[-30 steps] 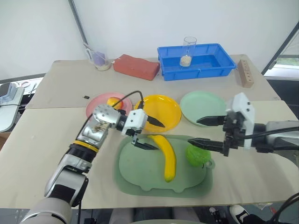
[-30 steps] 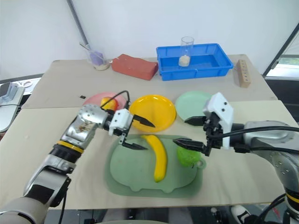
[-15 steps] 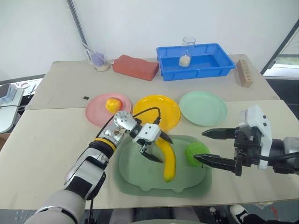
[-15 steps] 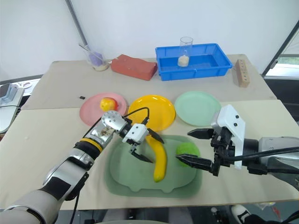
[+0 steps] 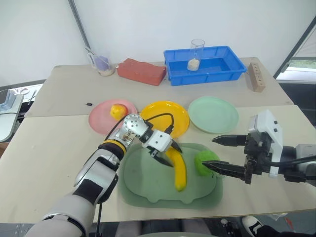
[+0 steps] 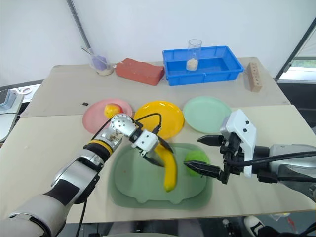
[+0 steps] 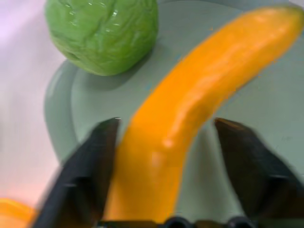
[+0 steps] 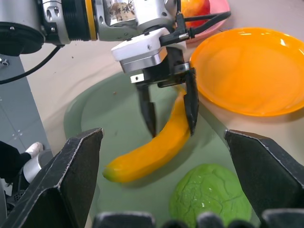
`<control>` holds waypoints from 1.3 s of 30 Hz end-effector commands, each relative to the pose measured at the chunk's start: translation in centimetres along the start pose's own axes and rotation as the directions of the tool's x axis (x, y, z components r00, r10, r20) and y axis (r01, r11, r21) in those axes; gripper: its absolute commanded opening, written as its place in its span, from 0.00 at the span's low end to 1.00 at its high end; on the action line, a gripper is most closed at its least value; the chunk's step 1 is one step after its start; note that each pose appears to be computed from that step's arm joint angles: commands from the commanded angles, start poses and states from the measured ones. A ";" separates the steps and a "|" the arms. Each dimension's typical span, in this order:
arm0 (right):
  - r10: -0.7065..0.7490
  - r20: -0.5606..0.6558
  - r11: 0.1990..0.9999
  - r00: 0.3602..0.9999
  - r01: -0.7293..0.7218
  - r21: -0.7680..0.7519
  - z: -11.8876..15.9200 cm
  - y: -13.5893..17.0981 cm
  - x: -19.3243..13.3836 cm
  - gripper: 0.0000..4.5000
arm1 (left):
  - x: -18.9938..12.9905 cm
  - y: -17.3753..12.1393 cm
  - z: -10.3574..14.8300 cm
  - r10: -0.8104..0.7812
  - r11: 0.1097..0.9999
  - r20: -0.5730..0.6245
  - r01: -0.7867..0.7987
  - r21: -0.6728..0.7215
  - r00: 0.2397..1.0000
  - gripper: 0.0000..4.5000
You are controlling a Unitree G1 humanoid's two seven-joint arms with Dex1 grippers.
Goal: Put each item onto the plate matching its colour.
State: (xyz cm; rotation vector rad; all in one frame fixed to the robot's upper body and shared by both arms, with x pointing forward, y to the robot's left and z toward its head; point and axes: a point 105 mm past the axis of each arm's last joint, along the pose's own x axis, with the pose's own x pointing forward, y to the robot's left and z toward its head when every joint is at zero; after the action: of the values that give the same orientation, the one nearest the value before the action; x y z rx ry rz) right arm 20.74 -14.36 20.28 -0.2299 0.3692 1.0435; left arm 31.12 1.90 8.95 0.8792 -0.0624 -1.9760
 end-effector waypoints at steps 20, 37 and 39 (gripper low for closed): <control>0.076 0.084 0.995 0.994 -0.070 -0.076 2.4 0.1 1.4 1.00 | -9.2 1.8 1.9 0.280 0.957 -0.017 -0.281 -0.078 0.960 0.22; -0.200 0.113 0.970 0.973 0.213 -0.120 3.7 -4.9 4.7 1.00 | -9.9 7.4 -3.9 0.663 0.655 -0.327 -0.733 -0.181 0.673 0.44; -0.204 0.112 0.969 0.972 0.217 -0.119 3.6 -5.0 4.7 1.00 | -9.9 7.5 -3.9 0.666 0.650 -0.319 -0.735 -0.195 0.674 0.59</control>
State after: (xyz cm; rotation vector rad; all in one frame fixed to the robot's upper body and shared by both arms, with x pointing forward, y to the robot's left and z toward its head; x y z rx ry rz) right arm 27.85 -11.87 20.58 -0.3090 0.2319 0.8708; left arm 41.50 6.89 12.32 0.6891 0.0983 -1.1065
